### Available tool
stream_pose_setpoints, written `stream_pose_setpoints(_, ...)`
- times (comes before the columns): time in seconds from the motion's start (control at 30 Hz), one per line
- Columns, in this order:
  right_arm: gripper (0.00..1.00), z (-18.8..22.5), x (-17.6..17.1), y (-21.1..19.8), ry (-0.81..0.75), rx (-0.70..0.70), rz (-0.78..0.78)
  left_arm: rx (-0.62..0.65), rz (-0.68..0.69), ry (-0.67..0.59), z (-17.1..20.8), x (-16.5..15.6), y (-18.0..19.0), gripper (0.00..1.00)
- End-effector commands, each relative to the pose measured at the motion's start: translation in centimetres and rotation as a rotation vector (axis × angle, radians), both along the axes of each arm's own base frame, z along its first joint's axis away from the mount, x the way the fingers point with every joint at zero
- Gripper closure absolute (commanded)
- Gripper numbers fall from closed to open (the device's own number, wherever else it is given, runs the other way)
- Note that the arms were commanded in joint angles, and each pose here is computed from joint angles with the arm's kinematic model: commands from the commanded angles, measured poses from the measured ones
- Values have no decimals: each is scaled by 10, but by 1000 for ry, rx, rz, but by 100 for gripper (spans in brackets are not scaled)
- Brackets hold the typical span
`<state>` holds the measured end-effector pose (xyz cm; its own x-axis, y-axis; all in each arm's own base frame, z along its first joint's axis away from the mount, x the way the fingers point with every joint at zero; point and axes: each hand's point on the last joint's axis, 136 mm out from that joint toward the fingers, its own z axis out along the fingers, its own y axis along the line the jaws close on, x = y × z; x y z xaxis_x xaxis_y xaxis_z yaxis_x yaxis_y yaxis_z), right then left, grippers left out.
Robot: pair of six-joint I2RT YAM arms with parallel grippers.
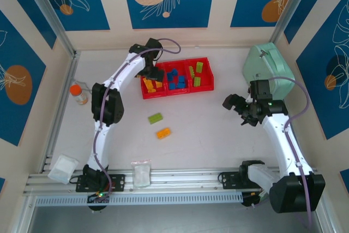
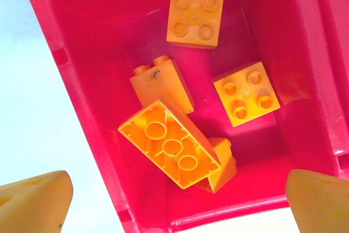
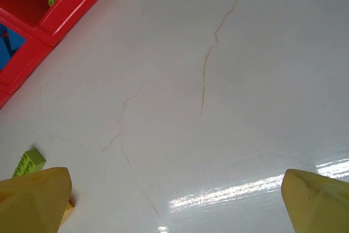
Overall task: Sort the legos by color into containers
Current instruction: Place the lego in the container, then pick up the lego from the middle-left of the table.
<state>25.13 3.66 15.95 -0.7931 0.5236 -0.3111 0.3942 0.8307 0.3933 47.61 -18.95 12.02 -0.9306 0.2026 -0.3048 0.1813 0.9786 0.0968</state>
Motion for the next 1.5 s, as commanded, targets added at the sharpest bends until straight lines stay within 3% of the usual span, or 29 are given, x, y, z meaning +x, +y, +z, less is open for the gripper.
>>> stream_pose_setpoints(0.0,1,6,4,8,-15,41,34,-13,-5,-92,44,-3,11,1)
stream_pose_setpoints(0.2,1,5,10,14,-11,68,47,-118,-40,-98,55,-36,6,1)
stream_pose_setpoints(0.37,1,3,18,23,-7,104,70,-226,-126,-56,53,-83,-2,1)
stream_pose_setpoints(0.57,1,0,29,44,-1,141,140,-253,-204,32,31,-146,-4,1)
stream_pose_setpoints(0.83,1,-11,42,70,59,124,210,-210,-474,147,5,-212,-49,1)
stream_pose_setpoints(1.13,1,-13,41,66,100,47,196,-161,-614,277,-29,-252,-80,0)
stream_pose_setpoints(1.47,1,-9,35,52,85,47,156,-94,-694,375,-62,-269,-91,12)
